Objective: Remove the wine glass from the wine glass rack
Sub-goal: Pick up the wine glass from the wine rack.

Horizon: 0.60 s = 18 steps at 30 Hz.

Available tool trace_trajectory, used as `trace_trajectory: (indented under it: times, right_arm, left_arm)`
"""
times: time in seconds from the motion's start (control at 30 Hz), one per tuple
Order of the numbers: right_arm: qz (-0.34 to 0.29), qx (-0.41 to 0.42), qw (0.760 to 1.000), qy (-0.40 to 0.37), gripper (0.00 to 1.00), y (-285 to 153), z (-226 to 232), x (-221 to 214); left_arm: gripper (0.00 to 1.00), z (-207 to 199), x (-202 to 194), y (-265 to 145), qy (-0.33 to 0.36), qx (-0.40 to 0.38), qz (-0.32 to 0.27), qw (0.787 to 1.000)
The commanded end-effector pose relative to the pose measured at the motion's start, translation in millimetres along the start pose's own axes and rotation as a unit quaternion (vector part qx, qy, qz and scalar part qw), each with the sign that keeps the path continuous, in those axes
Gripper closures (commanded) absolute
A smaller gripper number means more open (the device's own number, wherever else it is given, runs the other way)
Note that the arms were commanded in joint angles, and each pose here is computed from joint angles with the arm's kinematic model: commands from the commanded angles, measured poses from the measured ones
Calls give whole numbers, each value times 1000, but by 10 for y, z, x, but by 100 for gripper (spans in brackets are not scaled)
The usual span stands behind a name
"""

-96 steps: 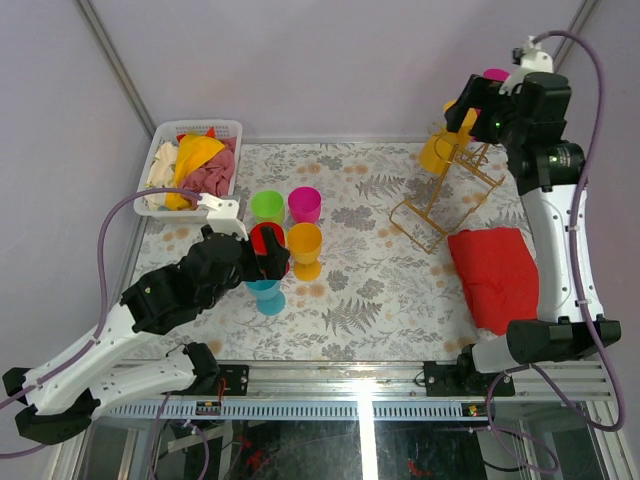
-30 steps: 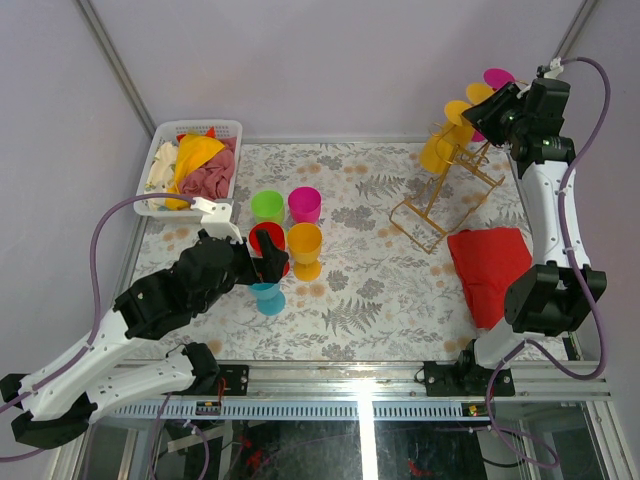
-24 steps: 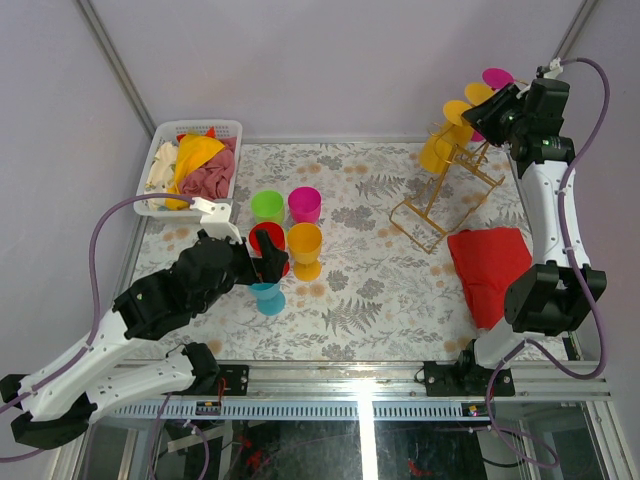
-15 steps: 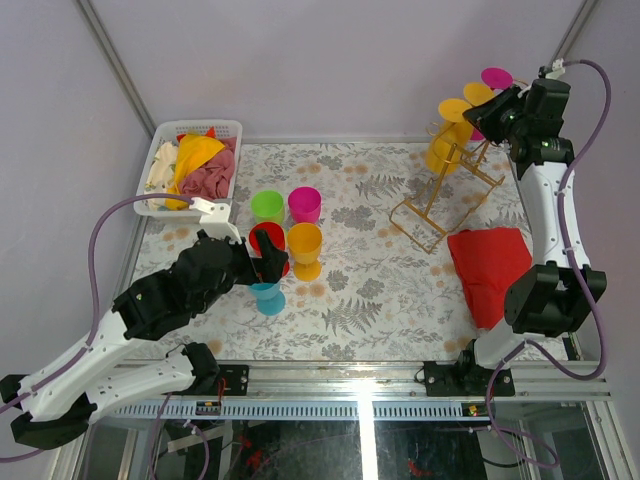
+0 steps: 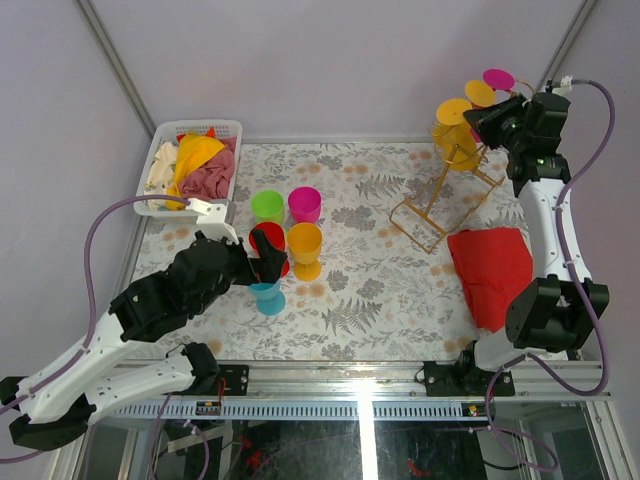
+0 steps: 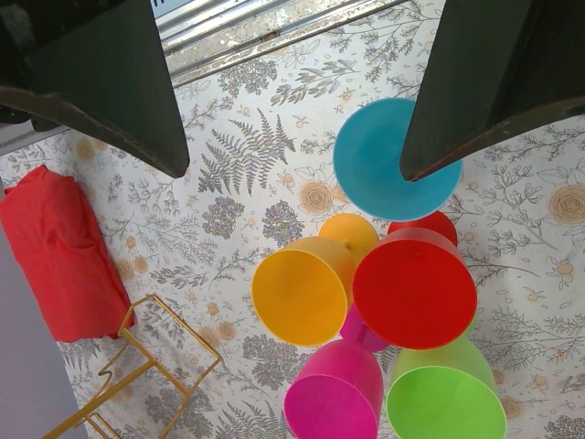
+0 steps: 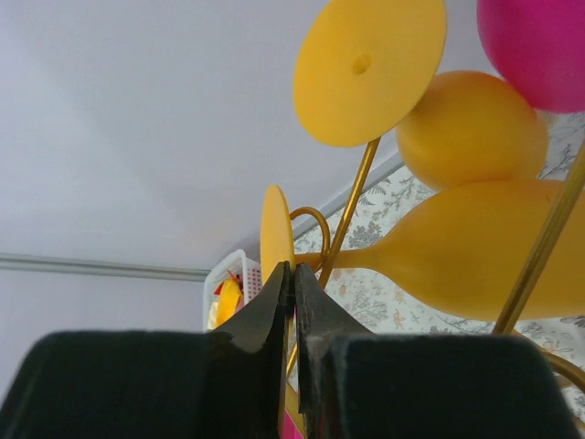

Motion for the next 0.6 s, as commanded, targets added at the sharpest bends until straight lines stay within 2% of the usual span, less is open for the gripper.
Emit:
trace_trajectory:
  times: [0.0, 0.27, 0.57]
  right_arm:
    - [-42, 41, 998, 32, 98, -94, 162, 111]
    - [-63, 75, 991, 96, 100, -150, 240, 142]
    - [-85, 94, 985, 119, 100, -204, 283, 177]
  left_arm:
    - [0, -51, 83, -7, -21, -13, -21, 999]
    - [0, -39, 90, -25, -22, -13, -25, 999]
    - [0, -37, 88, -32, -25, -14, -25, 999]
Point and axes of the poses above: each gripper's point midway between its finger pads, its own y axis out along the fingers, its own z axis along the line the jaws close on, x = y × z, the point moved 8 cm from there along -y, back along the fingers, and after that the axes turned 2 degrees about -y, right-handed, at the moved point
